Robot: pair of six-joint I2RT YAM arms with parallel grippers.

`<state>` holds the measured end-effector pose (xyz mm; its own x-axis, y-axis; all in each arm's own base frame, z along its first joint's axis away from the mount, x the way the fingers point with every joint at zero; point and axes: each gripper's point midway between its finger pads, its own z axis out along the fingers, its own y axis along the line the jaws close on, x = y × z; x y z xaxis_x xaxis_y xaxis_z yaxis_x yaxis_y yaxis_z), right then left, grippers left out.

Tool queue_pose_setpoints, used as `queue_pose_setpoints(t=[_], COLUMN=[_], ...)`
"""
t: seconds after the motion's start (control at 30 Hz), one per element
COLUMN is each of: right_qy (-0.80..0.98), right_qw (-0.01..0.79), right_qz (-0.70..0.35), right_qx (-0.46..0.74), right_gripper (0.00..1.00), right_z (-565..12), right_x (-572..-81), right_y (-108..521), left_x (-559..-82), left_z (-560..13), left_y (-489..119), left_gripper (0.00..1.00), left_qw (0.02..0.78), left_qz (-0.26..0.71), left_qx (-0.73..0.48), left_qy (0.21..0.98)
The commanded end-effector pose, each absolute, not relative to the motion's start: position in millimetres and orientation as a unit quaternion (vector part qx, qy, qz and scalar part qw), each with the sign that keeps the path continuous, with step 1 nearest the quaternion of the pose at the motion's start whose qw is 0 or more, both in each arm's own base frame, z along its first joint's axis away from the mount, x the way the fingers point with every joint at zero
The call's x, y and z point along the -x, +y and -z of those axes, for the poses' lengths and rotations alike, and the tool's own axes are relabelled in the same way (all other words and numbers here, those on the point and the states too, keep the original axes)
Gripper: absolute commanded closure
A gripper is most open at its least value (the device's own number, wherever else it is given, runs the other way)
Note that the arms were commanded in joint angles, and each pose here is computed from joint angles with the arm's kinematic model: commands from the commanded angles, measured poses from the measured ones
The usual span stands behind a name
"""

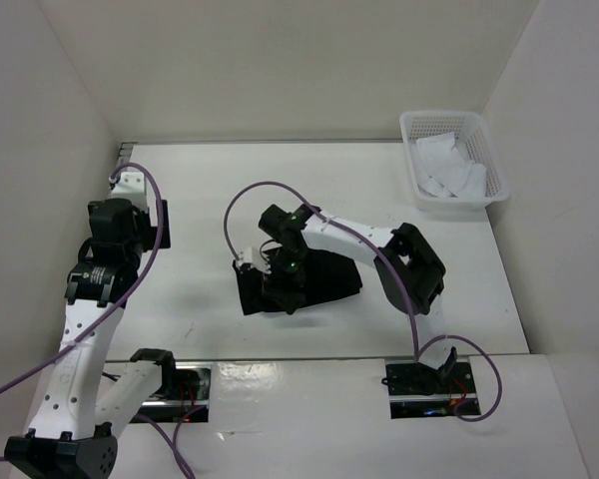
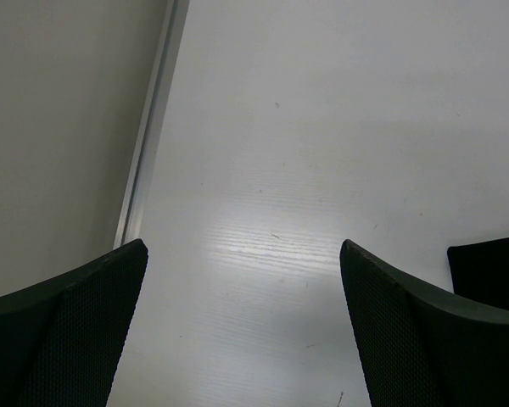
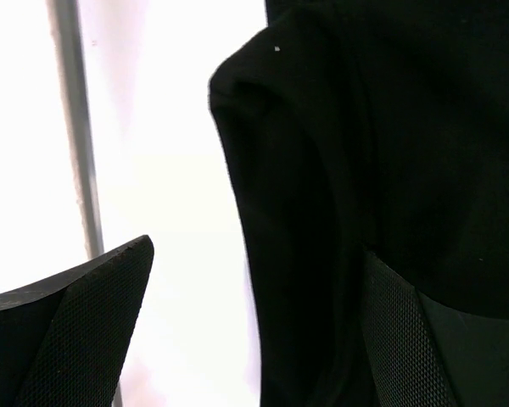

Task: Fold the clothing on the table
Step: Fold the skirt

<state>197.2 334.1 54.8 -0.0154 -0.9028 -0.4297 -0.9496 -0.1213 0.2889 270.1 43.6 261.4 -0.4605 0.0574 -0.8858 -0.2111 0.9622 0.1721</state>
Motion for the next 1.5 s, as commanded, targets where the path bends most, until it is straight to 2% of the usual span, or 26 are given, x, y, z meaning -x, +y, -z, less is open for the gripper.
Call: queue_pose_setpoints(t=[0.0, 0.43, 0.83, 0.97, 1.07, 1.17, 1.3, 1.47], right_qy=[0.65, 0.616, 0.608, 0.605, 0.597, 0.626, 0.685, 0.755], right_qw=[0.024, -0.062, -0.104, -0.108, -0.072, 0.04, 0.168, 0.229], right_qz=[-0.287, -0.309, -0.305, -0.309, -0.312, -0.288, -0.255, -0.2], right_qx=[0.703, 0.722, 0.726, 0.726, 0.736, 0.724, 0.662, 0.581], right_gripper=[0.01, 0.01, 0.01, 0.01, 0.01, 0.01, 0.01, 0.01], right_z=[-62.6, -46.4, -27.2, -36.7, -65.3, -120.0, -161.5, -154.5], right_x=[-188.8, -154.5, -136.7, -135.7, -138.7, -158.2, -189.0, -220.4], right_y=[335.7, 327.1, 328.4, 329.1, 333.3, 347.8, 363.4, 362.7], left_x=[-274.8, -275.2, -275.2, -275.2, -273.8, -273.8, -273.4, -273.0], left_z=[-264.1, -263.9, -259.7, -259.7, -262.0, -262.1, -262.3, -262.5], left_y=[43.5, 42.0, 40.4, 40.4, 40.5, 40.5, 42.3, 43.9], left_gripper=[0.0, 0.0, 0.0, 0.0, 0.0, 0.0, 0.0, 0.0], left_qw=[0.528, 0.528, 0.525, 0.525, 0.529, 0.529, 0.528, 0.528], left_qz=[-0.125, -0.121, -0.117, -0.117, -0.117, -0.117, -0.122, -0.125], left_qx=[0.052, 0.05, 0.047, 0.047, 0.047, 0.047, 0.05, 0.053], left_qy=[0.838, 0.839, 0.842, 0.842, 0.839, 0.839, 0.839, 0.838])
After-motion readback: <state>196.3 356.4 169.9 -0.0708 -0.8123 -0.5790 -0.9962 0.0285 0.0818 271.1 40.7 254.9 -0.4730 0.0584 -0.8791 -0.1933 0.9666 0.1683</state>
